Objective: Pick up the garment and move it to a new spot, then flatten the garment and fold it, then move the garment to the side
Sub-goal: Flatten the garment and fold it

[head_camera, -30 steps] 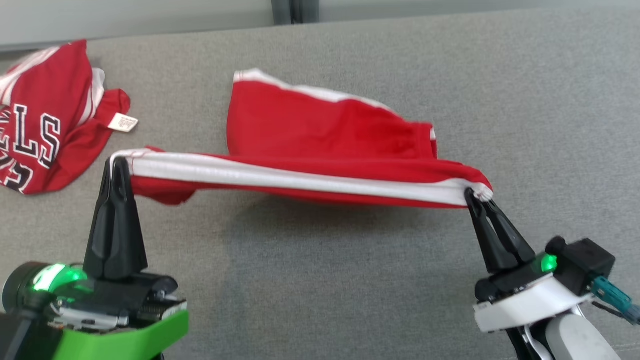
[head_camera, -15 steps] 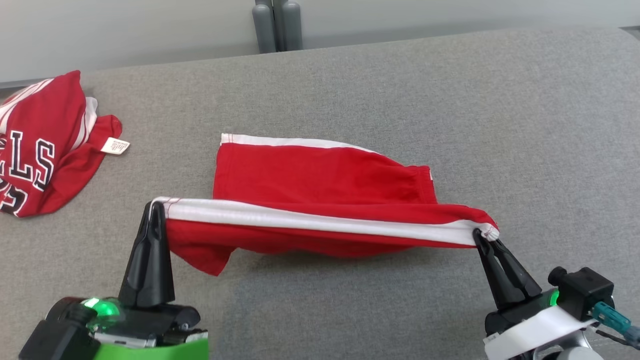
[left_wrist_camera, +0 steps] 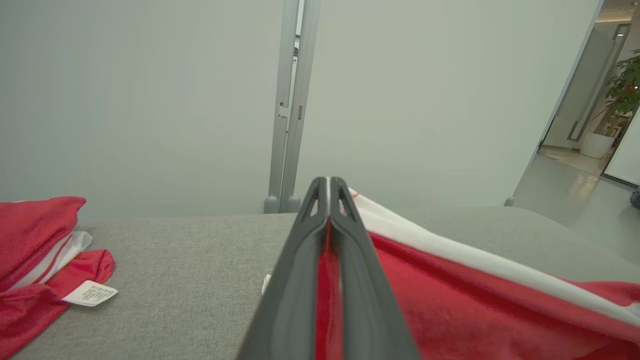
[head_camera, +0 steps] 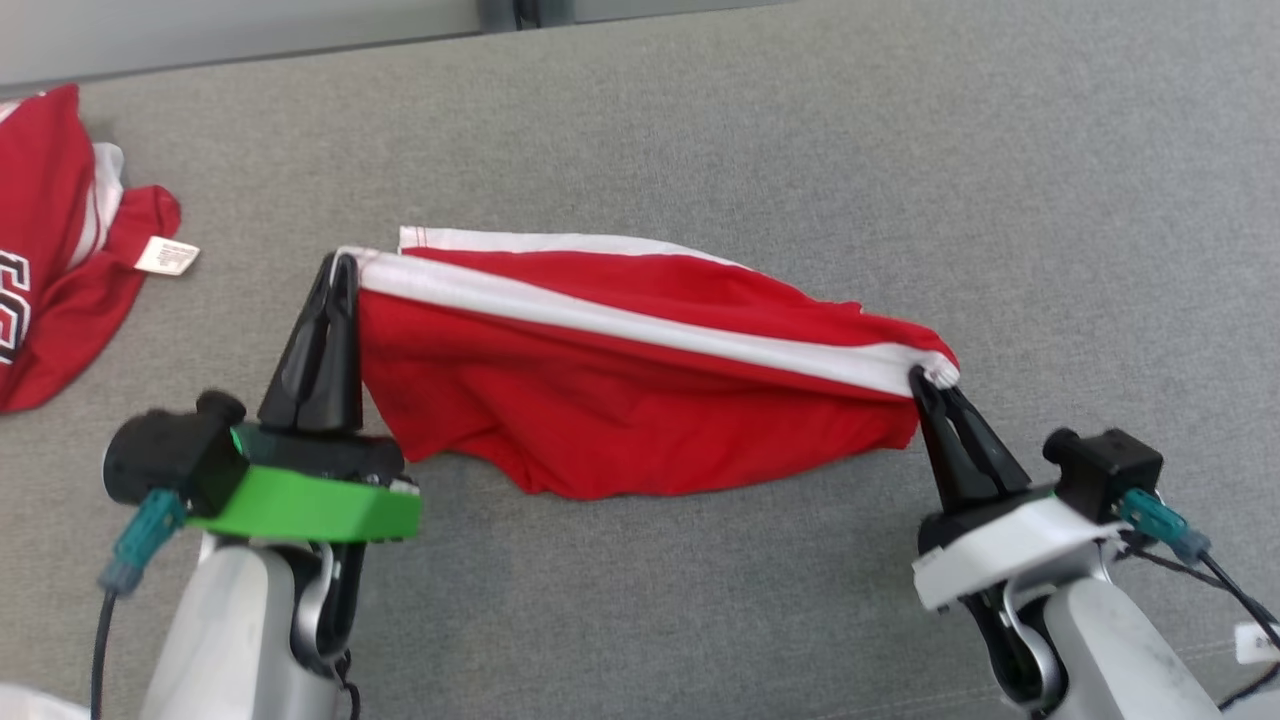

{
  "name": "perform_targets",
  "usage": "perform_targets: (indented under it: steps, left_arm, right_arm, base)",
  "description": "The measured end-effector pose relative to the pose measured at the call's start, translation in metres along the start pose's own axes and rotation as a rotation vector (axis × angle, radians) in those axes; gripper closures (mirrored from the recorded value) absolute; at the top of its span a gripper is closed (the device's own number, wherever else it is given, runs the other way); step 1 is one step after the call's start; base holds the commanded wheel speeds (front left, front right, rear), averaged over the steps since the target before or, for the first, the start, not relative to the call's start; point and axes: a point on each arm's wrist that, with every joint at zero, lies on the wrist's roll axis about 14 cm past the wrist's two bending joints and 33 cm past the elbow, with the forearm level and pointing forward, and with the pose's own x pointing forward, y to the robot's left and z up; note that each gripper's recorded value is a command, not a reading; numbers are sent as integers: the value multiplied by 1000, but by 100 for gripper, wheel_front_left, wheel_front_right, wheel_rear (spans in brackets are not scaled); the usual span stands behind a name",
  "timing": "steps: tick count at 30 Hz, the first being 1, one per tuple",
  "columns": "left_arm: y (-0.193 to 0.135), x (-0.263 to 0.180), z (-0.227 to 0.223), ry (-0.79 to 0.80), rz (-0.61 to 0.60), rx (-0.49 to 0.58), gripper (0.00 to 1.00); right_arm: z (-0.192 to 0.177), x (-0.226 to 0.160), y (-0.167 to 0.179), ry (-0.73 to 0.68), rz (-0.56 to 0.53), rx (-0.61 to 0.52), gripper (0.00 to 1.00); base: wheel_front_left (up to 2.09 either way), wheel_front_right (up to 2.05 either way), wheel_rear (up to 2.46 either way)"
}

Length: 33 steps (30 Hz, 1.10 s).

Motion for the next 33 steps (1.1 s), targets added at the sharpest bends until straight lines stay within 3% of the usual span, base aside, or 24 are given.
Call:
perform_targets:
  steps: [18, 19, 20, 21, 22, 23, 24, 25, 33]
  left_arm:
    - [48, 45, -109, 308, 56, 47, 100]
    - [50, 47, -111, 312, 62, 46, 100]
    - [50, 49, -112, 314, 66, 43, 100]
    - [51, 50, -114, 320, 73, 38, 97]
    - [52, 49, -118, 330, 80, 33, 71]
    - [53, 49, -120, 337, 87, 28, 59]
    - [53, 48, -121, 343, 95, 24, 8]
    - [54, 47, -123, 349, 102, 21, 0]
    - [53, 43, -111, 330, 130, 4, 0]
  right_arm:
    - [-34, 47, -9, 85, -37, 16, 100]
    - [-34, 49, -9, 85, -36, 15, 88]
    - [-34, 51, -9, 86, -36, 14, 68]
    - [-34, 52, -10, 85, -37, 13, 56]
    - [-33, 53, -10, 85, -38, 12, 5]
    - [-33, 54, -11, 85, -39, 11, 0]
    - [-33, 54, -11, 85, -39, 11, 0]
    - [-32, 55, -10, 82, -39, 12, 0]
    - [-9, 56, -10, 14, -45, 2, 0]
  base:
    - [0, 0, 0]
    - [0, 0, 0]
    - [0, 0, 0]
    - [0, 0, 0]
    - [0, 0, 0]
    - [0, 0, 0]
    - [0, 0, 0]
    - [0, 0, 0]
    - [0, 0, 0]
